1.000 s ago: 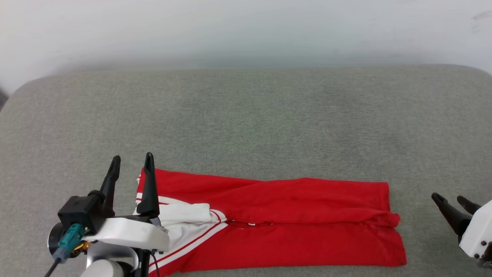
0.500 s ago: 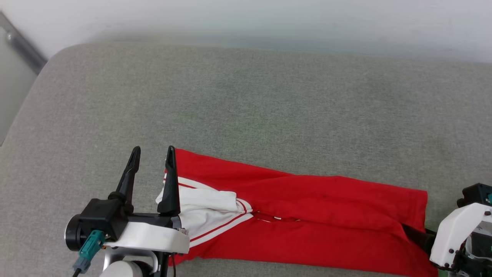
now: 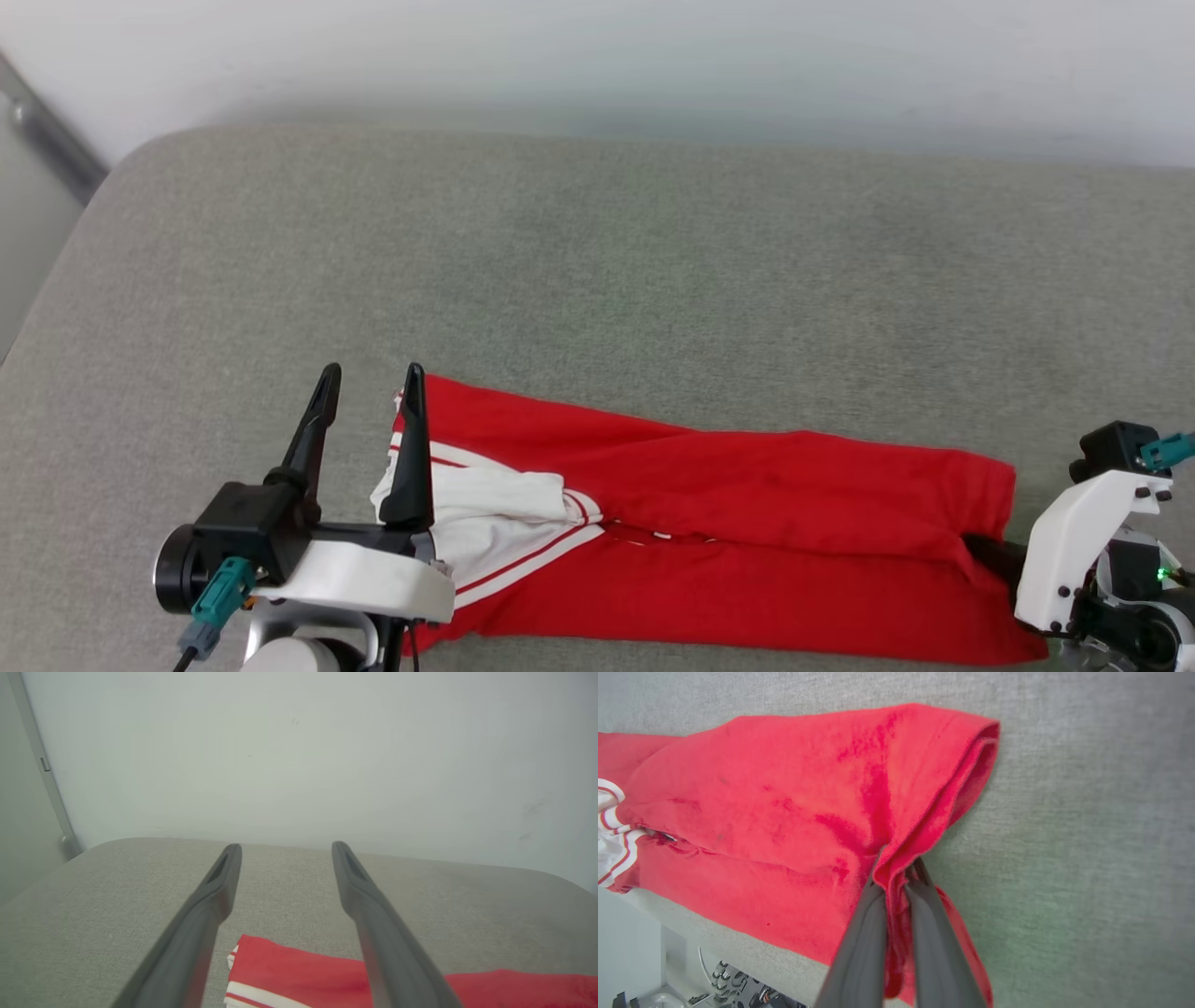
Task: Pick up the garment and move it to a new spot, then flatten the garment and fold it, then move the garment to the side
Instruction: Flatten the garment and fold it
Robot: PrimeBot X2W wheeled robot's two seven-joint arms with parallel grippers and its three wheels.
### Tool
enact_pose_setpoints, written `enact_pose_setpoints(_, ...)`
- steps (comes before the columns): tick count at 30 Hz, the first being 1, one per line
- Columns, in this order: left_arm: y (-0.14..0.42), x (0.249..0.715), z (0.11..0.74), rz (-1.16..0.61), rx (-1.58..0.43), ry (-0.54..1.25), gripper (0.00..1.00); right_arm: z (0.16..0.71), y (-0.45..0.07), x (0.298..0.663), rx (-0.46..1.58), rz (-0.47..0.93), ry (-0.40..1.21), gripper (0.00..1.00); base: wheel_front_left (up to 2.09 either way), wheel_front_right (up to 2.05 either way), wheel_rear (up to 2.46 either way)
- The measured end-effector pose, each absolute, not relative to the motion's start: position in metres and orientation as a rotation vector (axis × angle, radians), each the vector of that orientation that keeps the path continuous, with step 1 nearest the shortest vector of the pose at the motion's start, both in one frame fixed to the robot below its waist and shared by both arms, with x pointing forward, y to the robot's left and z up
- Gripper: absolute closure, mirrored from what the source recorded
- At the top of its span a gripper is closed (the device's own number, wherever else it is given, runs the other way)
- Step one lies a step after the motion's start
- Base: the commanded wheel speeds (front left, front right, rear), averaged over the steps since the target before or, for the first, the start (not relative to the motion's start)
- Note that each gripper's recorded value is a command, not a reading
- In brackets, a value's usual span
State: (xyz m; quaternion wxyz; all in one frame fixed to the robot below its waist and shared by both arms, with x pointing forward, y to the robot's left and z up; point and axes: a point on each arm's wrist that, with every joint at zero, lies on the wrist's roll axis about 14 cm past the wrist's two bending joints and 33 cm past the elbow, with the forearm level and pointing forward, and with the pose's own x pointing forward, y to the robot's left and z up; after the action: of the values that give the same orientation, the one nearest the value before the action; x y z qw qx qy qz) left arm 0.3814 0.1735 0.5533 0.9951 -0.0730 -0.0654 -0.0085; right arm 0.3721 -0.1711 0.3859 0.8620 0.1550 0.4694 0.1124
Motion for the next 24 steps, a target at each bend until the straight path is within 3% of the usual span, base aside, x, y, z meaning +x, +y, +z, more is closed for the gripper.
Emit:
enact_pose_setpoints(8,0.165,0.374,0.558,-0.043,-0.148,-0.132,0.0,0.42,-0.2,0.369,0.291,0.176,0.875,1.0,0.0,0.0,0.0)
enact_pose_setpoints(19,0.152,0.378,0.558,-0.08,-0.154,-0.127,0.0,0.448,-0.31,0.354,0.359,-0.143,0.744,1.0,0.0,0.0,0.0)
enact_pose_setpoints(24,0.152,0.379,0.555,-0.079,-0.155,-0.117,0.0,0.438,-0.289,0.354,0.571,-0.105,0.778,1.0,0.0,0.0,0.0)
